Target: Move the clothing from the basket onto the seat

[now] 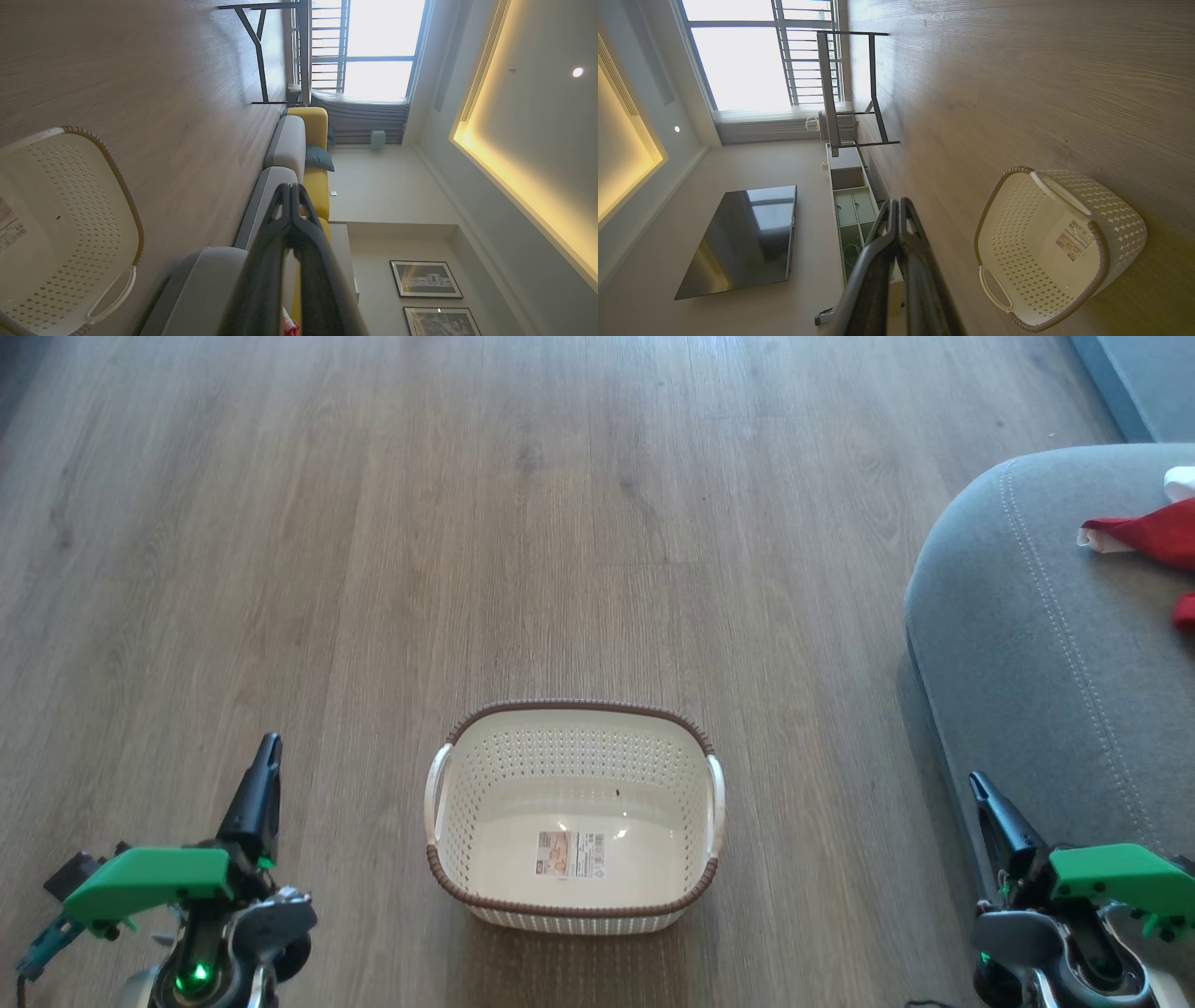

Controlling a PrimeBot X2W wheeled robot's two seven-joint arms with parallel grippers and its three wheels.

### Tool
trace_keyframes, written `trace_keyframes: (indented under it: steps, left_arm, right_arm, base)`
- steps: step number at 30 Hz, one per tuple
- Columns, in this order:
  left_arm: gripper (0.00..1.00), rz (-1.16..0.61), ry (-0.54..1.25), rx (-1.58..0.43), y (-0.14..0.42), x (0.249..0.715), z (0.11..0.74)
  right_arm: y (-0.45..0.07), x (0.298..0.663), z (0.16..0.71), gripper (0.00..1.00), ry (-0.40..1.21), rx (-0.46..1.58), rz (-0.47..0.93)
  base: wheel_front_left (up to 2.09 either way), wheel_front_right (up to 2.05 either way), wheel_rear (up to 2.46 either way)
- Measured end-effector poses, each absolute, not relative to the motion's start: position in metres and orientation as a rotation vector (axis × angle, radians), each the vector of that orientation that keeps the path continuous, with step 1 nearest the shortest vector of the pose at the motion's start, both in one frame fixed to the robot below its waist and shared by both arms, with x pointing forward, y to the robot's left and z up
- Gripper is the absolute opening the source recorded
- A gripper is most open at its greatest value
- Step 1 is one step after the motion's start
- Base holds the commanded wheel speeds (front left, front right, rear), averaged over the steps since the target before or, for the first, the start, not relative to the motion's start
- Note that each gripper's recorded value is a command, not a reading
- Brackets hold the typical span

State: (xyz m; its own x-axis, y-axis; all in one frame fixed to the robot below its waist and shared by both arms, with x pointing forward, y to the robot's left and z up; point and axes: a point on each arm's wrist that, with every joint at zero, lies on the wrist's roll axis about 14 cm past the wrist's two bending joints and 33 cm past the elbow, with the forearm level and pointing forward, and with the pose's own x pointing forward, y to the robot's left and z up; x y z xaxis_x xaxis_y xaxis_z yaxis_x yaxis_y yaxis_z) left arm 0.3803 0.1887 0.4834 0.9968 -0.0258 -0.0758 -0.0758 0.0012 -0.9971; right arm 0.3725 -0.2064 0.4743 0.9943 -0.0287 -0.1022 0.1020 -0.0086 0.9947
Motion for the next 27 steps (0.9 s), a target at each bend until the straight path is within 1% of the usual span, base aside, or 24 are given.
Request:
trace_keyframes:
  steps: [27]
  left_arm:
    - [0.00, 0.039, 0.080, -1.570, 0.1886, 0.3803, 0.4834]
  right_arm:
    - [-0.2064, 0.3725, 0.4743, 0.00, 0.058, 1.576, -0.103]
  base:
    - [0.00, 0.00, 0.00]
